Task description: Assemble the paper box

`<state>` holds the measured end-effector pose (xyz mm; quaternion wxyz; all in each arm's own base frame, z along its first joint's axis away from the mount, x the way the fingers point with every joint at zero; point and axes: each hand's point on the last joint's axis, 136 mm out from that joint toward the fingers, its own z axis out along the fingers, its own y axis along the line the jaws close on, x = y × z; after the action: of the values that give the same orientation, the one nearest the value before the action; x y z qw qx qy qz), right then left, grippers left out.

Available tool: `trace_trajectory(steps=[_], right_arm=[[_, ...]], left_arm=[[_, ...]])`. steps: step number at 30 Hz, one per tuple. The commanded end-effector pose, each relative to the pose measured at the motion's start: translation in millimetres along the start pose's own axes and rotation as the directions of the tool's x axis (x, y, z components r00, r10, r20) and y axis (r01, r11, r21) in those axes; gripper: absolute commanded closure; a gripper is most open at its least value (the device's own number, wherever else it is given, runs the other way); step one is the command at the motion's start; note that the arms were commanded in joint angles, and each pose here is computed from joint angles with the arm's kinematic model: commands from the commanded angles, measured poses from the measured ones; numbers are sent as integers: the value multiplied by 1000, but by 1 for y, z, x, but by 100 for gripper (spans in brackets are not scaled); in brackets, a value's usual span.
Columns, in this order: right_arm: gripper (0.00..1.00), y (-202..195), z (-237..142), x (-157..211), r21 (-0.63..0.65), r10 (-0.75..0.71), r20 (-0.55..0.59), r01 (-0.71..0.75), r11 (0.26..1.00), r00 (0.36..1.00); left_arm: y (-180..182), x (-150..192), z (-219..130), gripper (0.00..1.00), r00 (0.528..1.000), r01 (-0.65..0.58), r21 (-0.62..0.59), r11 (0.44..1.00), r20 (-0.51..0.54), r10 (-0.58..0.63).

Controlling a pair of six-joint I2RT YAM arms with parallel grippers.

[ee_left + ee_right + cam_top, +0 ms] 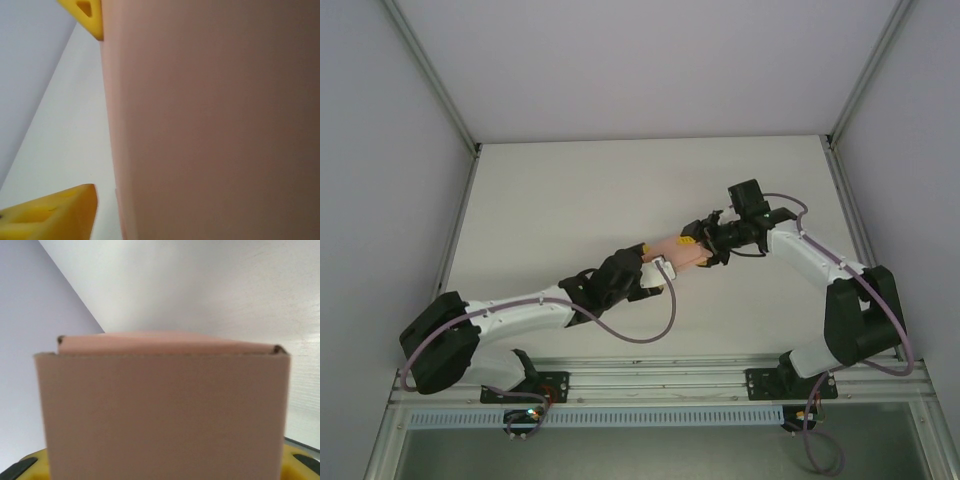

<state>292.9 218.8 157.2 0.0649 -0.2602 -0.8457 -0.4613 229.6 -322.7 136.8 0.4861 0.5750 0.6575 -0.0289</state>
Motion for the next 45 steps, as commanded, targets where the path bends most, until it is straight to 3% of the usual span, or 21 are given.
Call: trace_trajectory(steps=[1,4,6,10,12,13,15,17,20,24,26,29,31,38,41,45], right_arm=[[47,0,-3,23,-12,30,-87,-31,999,996],[46,-2,-2,24,-12,24,-91,-25,1000,996],[38,-2,-3,24,-17,26,-84,-28,999,996],[23,0,-9,25,-16,-13,-60,12,1000,998],[14,-4,-16,18,12,-49,-1,49,999,999],[3,-5,-24,13,33,-92,57,90,995,994],[0,-7,-45,-4,103,-207,202,189,977,957],[0,-7,-74,-24,232,-369,362,301,925,856],[0,-1,-116,-47,426,-604,520,430,796,604],[0,27,-126,-37,427,-744,591,662,615,310],[0,43,-119,-16,392,-808,549,787,477,216],[0,50,-98,22,298,-900,417,915,272,132],[1,48,-85,36,273,-936,341,943,188,88],[12,26,-45,40,252,-987,140,961,110,77],[15,15,-31,30,283,-994,47,953,111,102],[29,4,-19,23,297,-990,-57,949,109,131]], left_arm=[[11,-21,-4,40,997,7,-37,999,82,-4],[12,-25,-7,49,994,12,-40,999,106,-8],[13,-26,-9,54,993,13,-42,999,119,-8],[14,-24,-13,55,993,15,-39,999,118,-11],[15,-20,-16,57,994,25,-31,999,109,-22],[15,-18,-18,57,994,35,-19,999,102,-33],[11,-11,-21,58,995,58,36,998,78,-61],[4,-5,-28,58,995,83,122,989,46,-89],[-8,9,-38,58,994,112,246,963,-43,-105],[-27,33,-52,57,978,144,411,900,-200,-65],[-32,45,-56,58,963,166,467,869,-267,-41],[-32,55,-53,57,938,246,519,818,-341,-65],[-33,57,-48,56,922,293,547,784,-379,-80],[-41,70,-36,53,882,337,585,738,-470,-30],[-43,71,-35,52,877,338,597,727,-481,-12],[-42,73,-33,52,874,332,595,731,-486,-2]])
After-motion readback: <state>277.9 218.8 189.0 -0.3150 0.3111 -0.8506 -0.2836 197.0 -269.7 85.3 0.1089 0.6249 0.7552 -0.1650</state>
